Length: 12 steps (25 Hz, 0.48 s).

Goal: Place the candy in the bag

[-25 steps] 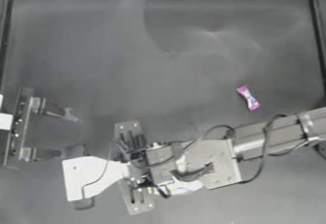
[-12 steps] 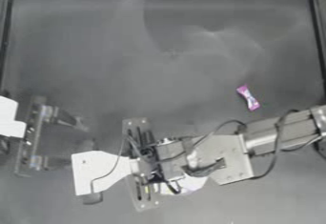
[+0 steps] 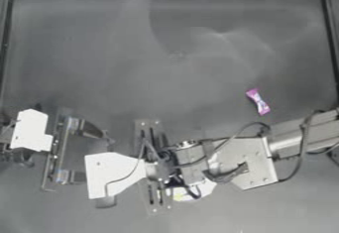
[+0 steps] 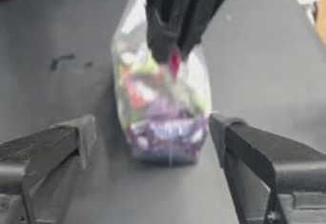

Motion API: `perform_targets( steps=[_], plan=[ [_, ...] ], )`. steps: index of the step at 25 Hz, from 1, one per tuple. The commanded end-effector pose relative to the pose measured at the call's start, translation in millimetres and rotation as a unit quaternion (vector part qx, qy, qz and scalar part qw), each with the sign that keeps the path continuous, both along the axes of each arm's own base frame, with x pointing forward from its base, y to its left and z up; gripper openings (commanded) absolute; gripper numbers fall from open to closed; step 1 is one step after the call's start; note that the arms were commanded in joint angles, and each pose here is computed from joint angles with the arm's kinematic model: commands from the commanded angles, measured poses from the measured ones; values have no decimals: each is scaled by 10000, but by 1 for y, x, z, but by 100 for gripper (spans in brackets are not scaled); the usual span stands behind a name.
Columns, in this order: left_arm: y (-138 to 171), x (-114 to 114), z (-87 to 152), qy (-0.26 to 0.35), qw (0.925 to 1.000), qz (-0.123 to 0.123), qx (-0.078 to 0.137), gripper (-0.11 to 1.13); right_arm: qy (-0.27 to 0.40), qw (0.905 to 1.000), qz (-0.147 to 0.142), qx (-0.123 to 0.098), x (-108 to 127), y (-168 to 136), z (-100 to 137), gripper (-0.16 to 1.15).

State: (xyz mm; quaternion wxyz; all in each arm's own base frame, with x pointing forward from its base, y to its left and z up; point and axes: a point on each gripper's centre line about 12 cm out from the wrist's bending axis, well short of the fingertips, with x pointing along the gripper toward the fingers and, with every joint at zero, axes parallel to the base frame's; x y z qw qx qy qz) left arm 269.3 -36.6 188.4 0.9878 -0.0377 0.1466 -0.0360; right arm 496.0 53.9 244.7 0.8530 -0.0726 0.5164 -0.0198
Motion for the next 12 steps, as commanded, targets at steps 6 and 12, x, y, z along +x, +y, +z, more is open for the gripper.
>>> perform_targets(
  steps=[6,12],
  plan=[
    [-5,15,4,-267,9995,98,-148,101,-469,9988,-117,-42,-10,-6,30,5],
    [-9,26,3,-301,9993,125,-195,101,-471,9988,-142,-72,-11,-8,28,5]
  ],
)
